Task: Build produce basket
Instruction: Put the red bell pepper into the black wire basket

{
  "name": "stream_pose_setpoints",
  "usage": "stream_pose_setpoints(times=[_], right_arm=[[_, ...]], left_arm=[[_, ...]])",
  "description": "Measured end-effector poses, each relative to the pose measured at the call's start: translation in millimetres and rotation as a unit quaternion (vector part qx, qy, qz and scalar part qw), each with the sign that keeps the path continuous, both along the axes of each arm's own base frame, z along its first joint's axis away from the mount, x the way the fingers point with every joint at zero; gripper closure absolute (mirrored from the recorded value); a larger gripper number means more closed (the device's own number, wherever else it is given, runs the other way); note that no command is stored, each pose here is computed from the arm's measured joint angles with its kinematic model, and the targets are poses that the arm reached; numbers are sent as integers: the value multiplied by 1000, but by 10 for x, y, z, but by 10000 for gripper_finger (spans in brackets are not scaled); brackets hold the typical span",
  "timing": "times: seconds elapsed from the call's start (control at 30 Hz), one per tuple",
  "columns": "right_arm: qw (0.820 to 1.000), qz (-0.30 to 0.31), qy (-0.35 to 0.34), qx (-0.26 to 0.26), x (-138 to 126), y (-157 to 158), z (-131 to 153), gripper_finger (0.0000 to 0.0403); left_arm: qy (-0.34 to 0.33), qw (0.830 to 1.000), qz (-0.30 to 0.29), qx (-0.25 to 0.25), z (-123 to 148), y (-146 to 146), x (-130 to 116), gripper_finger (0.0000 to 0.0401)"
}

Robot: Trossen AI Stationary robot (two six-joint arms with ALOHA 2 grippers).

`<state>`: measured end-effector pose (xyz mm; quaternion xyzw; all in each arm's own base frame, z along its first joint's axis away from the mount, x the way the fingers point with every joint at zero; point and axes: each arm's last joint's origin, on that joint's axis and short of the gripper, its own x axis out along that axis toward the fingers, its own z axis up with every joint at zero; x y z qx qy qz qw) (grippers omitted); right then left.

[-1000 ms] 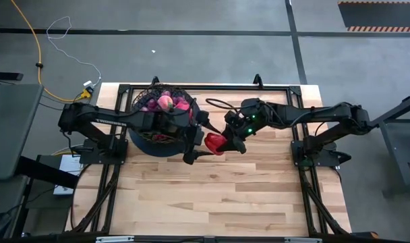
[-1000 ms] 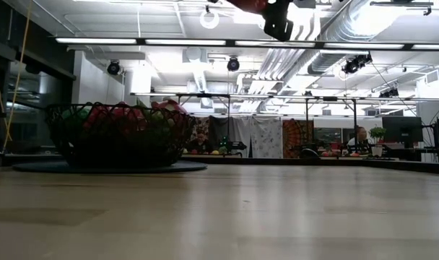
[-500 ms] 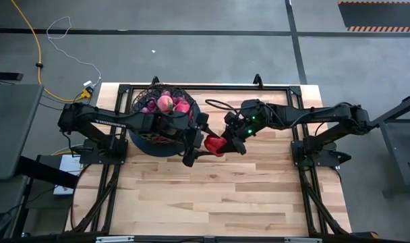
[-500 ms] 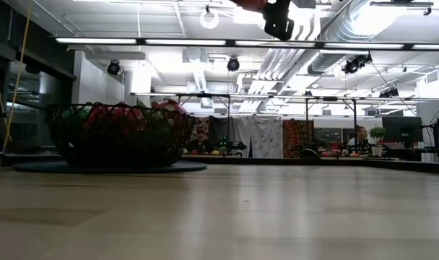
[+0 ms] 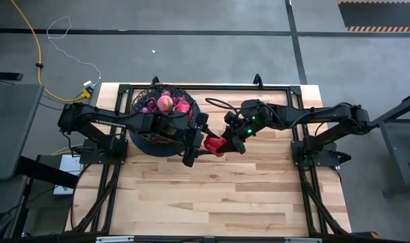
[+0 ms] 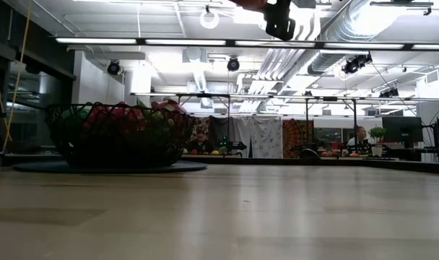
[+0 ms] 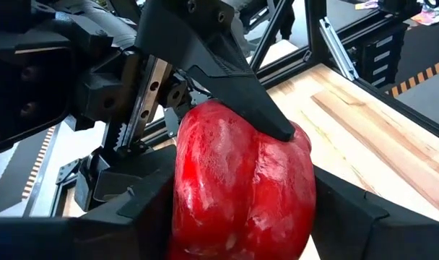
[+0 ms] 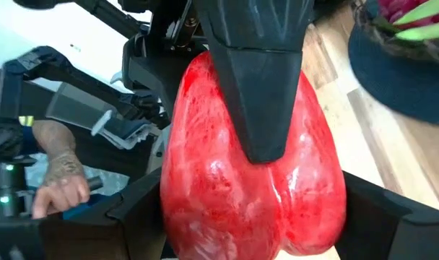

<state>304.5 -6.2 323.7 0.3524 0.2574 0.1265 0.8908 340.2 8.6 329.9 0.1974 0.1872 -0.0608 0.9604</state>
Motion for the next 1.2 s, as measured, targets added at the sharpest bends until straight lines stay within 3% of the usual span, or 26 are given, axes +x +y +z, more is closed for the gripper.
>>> stream_pose_setpoints(times=[0.23,0.5,0.63,0.77,1.0,1.07,1.2], right_arm=[[1000,10,2,26,0,6,12,97],[998,45,28,33,-44,-22,96,9],[996,90,18,10,-86,-85,205,25],[995,94,9,-25,-188,-139,374,33],[991,11,8,-136,-561,-206,569,33],[985,-32,4,-167,-684,-214,605,33],[973,-112,0,-204,-872,-231,549,33]], left_arm=[[-2,1000,-4,6,4,-4,0,162],[6,1000,1,9,-14,-1,-4,162],[5,1000,8,16,23,3,-37,162],[30,999,29,28,69,25,-171,162],[70,986,150,25,301,142,-677,162],[71,981,182,-3,367,171,-830,162],[9,969,233,-79,513,222,-1177,162]])
